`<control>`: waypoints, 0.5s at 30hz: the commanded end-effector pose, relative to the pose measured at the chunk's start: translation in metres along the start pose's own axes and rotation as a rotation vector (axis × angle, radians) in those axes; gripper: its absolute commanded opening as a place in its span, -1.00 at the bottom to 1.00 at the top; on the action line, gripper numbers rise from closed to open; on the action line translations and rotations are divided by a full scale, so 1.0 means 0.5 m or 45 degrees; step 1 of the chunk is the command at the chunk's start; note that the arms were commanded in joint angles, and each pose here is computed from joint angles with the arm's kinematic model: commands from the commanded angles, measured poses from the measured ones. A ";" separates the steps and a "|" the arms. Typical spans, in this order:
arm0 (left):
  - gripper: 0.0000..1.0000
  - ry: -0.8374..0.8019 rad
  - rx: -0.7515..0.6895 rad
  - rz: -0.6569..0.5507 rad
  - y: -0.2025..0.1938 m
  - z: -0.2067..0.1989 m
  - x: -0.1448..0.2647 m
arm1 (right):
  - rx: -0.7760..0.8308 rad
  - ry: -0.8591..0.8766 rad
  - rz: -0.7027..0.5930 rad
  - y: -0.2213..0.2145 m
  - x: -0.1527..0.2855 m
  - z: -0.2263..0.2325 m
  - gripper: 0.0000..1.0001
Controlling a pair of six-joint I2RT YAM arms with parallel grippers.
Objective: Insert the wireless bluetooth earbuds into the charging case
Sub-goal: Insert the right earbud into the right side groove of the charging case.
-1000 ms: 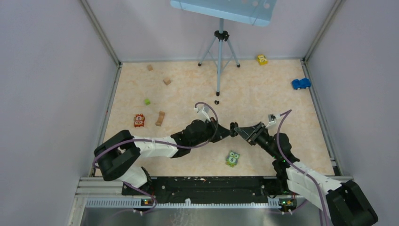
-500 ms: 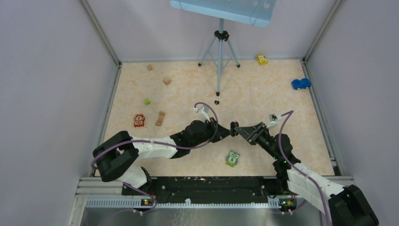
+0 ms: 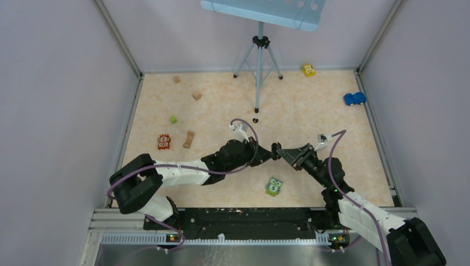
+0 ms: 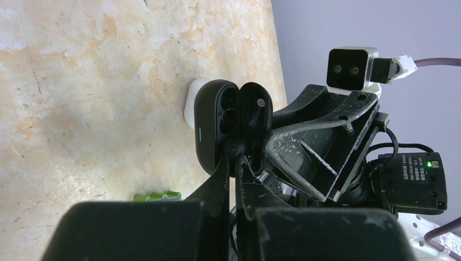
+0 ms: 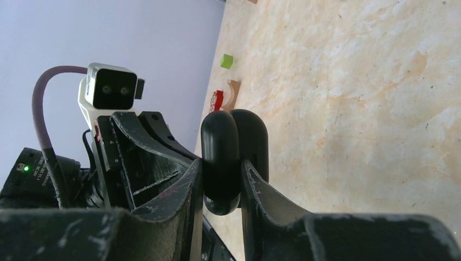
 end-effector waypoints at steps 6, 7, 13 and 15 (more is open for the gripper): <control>-0.99 0.063 -0.040 -0.007 0.013 -0.006 -0.010 | -0.002 0.063 -0.012 -0.012 0.016 -0.004 -0.86; -0.96 0.070 -0.043 -0.006 0.012 -0.005 -0.009 | -0.002 0.063 -0.013 -0.012 0.016 -0.005 -0.85; -0.93 0.084 -0.046 -0.022 0.017 -0.004 -0.002 | -0.005 0.061 -0.017 -0.012 0.017 -0.005 -0.85; -0.73 0.077 -0.048 -0.018 0.017 -0.007 -0.001 | -0.006 0.061 -0.026 -0.009 0.017 -0.005 -0.85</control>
Point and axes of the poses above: each gripper's point midway between its finger pads, its own x axis back along the fingers, its own z axis along the line the jaws close on, y = z × x, the point moved 3 cm from there along x, back along the fingers, and after that the axes turned 1 degree about -x, right-handed, at the moved point
